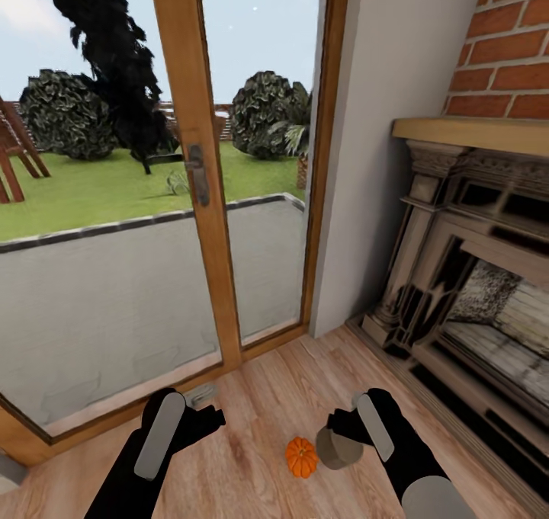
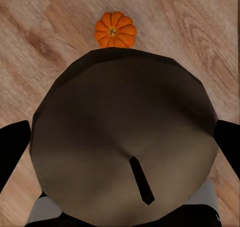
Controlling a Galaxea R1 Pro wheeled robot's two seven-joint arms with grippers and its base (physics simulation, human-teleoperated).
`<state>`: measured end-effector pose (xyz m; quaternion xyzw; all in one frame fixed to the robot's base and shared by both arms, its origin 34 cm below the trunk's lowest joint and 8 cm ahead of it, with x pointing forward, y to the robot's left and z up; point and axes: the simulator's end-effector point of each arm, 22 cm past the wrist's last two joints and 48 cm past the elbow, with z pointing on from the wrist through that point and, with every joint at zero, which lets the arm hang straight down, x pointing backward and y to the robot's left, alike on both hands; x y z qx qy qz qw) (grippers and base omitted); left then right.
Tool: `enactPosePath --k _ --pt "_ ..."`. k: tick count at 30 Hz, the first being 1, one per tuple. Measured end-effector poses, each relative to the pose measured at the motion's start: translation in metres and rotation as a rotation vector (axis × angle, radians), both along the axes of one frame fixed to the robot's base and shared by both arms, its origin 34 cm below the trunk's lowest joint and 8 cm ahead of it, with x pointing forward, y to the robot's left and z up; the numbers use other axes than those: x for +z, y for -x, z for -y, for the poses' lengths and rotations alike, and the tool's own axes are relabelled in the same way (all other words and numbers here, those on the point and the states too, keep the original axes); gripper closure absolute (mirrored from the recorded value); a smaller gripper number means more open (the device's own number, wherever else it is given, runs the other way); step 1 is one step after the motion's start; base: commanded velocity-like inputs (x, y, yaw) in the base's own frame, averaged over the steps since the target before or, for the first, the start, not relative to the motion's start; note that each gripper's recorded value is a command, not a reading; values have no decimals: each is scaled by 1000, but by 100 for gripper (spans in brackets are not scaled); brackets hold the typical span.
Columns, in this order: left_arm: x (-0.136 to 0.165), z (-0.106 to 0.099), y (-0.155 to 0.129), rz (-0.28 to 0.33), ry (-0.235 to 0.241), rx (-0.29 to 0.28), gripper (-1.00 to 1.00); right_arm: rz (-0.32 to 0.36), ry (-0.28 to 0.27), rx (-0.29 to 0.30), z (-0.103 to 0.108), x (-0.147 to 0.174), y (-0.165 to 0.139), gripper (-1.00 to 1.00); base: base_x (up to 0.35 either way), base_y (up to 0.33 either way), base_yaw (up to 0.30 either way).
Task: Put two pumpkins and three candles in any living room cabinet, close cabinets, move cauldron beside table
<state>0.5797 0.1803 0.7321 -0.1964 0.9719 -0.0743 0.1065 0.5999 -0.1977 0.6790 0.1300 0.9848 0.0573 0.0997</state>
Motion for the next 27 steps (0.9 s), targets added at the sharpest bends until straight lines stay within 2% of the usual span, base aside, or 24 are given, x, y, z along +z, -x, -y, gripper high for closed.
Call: enactPosePath --k 6,11,19,27 --pt "9 0 1 1 0 0 -100 -1 -23 0 -11 9 1 100 0 0 -207" --pt "17 0 1 3 0 0 -100 0 -20 2 -11 17 2 100 0 0 -231" --pt "28 0 2 4 0 0 -100 -2 -25 -6 -11 27 3 100 0 0 -67" --pt "37 0 3 2 0 0 -100 -4 -23 -7 -9 37 5 100 0 0 -237"
